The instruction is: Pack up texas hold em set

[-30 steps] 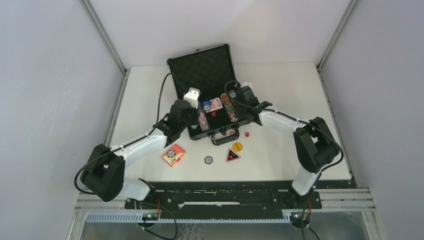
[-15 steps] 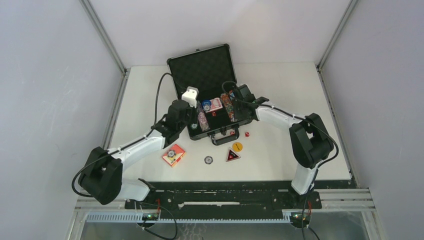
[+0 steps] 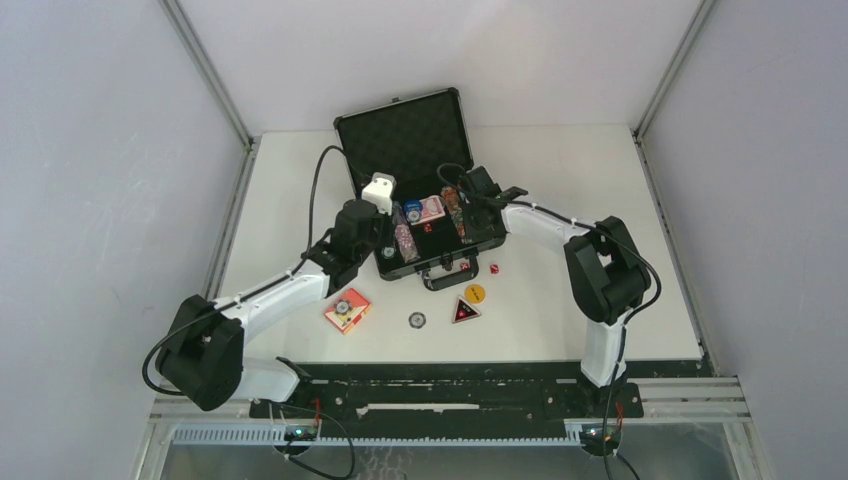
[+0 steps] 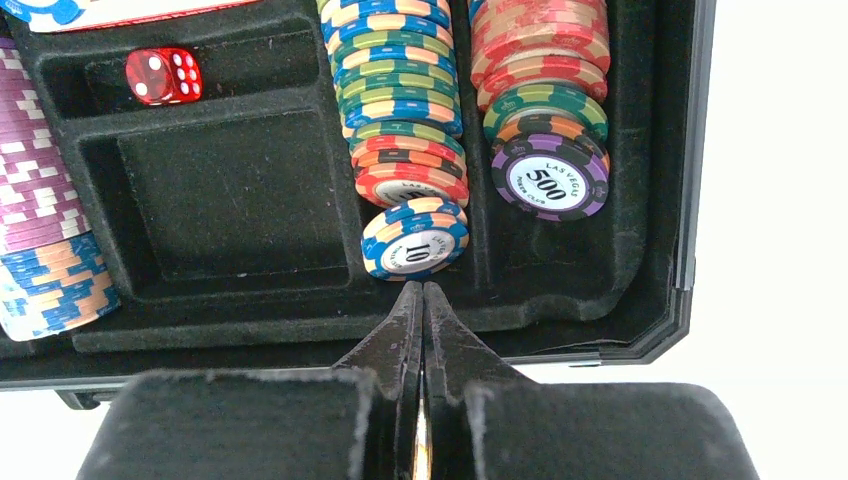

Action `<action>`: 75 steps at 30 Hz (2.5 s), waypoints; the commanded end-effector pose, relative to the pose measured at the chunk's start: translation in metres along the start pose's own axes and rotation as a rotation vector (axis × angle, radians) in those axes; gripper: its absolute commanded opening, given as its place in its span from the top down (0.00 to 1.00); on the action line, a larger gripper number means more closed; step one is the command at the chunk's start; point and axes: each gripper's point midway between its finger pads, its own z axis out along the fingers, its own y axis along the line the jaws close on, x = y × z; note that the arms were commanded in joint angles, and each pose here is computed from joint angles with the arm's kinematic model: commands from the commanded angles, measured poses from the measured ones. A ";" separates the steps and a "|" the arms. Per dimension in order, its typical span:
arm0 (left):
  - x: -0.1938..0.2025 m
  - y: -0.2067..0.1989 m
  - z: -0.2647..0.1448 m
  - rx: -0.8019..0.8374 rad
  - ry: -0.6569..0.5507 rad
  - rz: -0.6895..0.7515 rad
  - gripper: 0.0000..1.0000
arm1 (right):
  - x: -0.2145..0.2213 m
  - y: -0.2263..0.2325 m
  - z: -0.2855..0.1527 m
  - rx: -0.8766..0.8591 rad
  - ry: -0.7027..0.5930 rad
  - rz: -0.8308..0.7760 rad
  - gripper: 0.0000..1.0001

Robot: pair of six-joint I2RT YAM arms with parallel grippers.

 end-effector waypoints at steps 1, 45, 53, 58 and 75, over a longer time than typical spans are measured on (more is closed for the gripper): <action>-0.014 0.000 -0.007 -0.006 -0.060 -0.015 0.63 | -0.018 0.000 -0.005 0.000 -0.024 -0.017 1.00; -0.009 0.002 -0.003 -0.020 -0.045 -0.010 0.63 | -0.036 0.009 0.033 -0.091 -0.038 0.014 1.00; -0.010 0.002 -0.004 -0.018 -0.046 -0.010 0.63 | -0.043 0.010 0.018 -0.107 -0.074 0.010 1.00; -0.010 0.000 -0.005 -0.006 -0.047 -0.013 0.63 | -0.042 0.008 0.022 -0.113 -0.075 0.017 1.00; -0.009 0.004 -0.005 -0.027 -0.045 -0.004 0.63 | -0.071 0.002 0.005 -0.091 -0.145 0.020 1.00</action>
